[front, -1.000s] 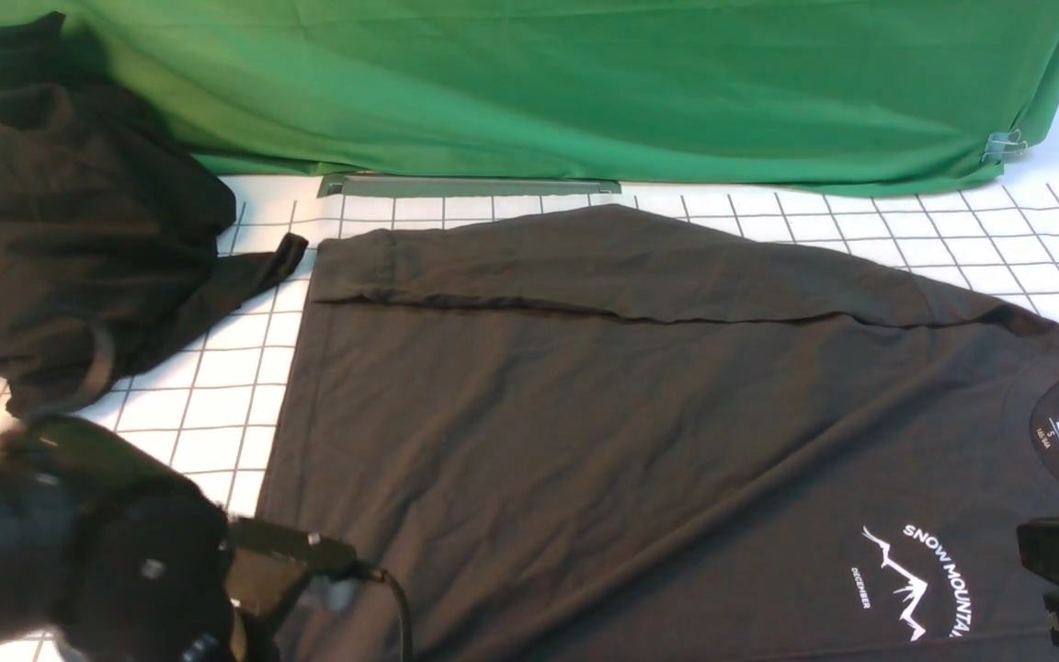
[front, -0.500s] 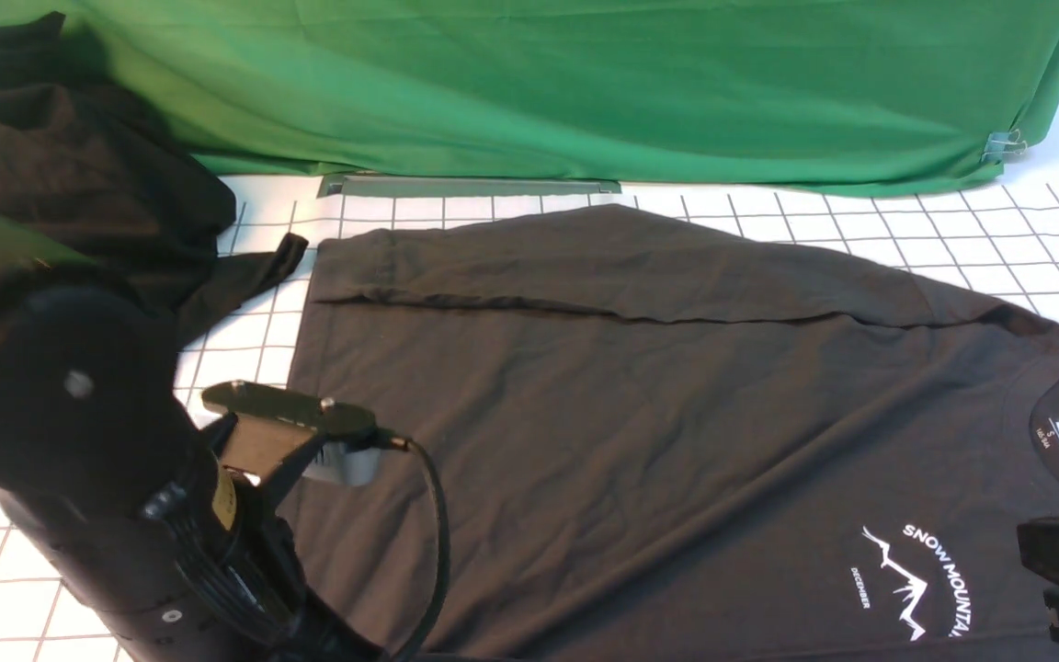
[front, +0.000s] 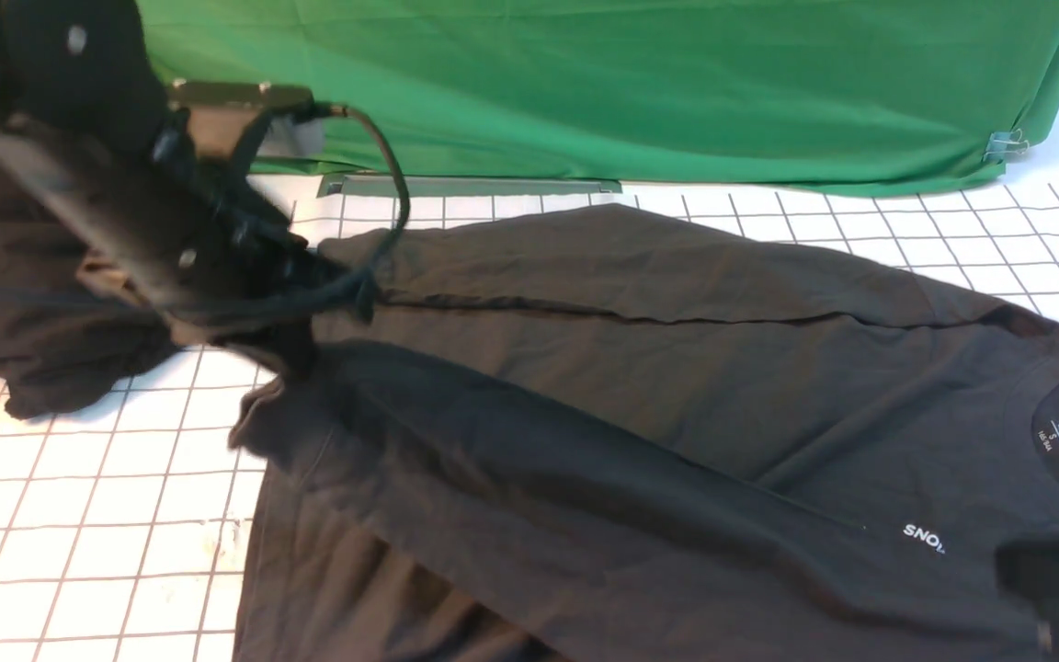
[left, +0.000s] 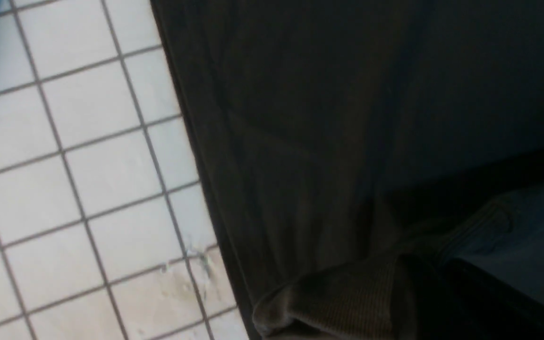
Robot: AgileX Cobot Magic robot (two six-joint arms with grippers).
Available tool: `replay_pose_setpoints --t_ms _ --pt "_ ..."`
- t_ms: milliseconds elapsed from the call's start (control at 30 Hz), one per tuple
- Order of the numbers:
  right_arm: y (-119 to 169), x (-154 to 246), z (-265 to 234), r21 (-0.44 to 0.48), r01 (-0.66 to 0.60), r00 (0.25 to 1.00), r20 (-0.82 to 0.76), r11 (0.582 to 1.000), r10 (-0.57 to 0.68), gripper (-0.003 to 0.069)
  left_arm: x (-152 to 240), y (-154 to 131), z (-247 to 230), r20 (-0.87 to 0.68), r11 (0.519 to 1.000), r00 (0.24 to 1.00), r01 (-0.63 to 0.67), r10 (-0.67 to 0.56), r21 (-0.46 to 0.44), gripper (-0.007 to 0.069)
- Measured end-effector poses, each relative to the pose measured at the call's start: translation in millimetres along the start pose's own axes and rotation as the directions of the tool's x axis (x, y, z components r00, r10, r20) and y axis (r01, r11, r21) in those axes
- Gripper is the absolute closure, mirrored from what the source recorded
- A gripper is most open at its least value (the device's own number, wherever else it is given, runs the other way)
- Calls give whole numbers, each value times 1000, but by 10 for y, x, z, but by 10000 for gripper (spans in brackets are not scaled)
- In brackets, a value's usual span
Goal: Fold a long-sleeved shirt over a white checkered tablecloth.
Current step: 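Fold the left side of the black T-shirt inward over its body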
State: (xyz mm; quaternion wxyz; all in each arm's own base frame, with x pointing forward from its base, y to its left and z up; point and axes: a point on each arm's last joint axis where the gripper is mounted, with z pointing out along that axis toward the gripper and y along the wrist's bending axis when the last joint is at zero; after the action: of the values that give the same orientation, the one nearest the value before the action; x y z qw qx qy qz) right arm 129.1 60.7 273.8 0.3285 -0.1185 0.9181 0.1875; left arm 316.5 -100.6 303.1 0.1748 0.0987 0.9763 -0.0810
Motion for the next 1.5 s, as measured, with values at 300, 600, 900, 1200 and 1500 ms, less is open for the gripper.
replay_pose_setpoints --t_ms 300,600,900,1200,1500 --pt "137 28 -123 -119 85 985 -137 989 -101 608 -321 493 678 -50 994 993 106 -107 -26 610" --pt "89 4 232 -143 101 943 -301 985 -140 507 -390 592 1022 -22 996 996 86 -86 -4 610" --pt "291 95 922 -144 263 852 -430 954 -299 242 -421 601 1023 13 997 997 74 -74 -11 610" --pt "338 206 1367 -27 368 818 -467 930 -337 194 -420 603 1023 13 997 997 72 -72 -13 610" --pt "325 239 1336 -11 363 801 -508 932 -318 620 -401 602 1023 -8 998 998 69 -69 -14 610"
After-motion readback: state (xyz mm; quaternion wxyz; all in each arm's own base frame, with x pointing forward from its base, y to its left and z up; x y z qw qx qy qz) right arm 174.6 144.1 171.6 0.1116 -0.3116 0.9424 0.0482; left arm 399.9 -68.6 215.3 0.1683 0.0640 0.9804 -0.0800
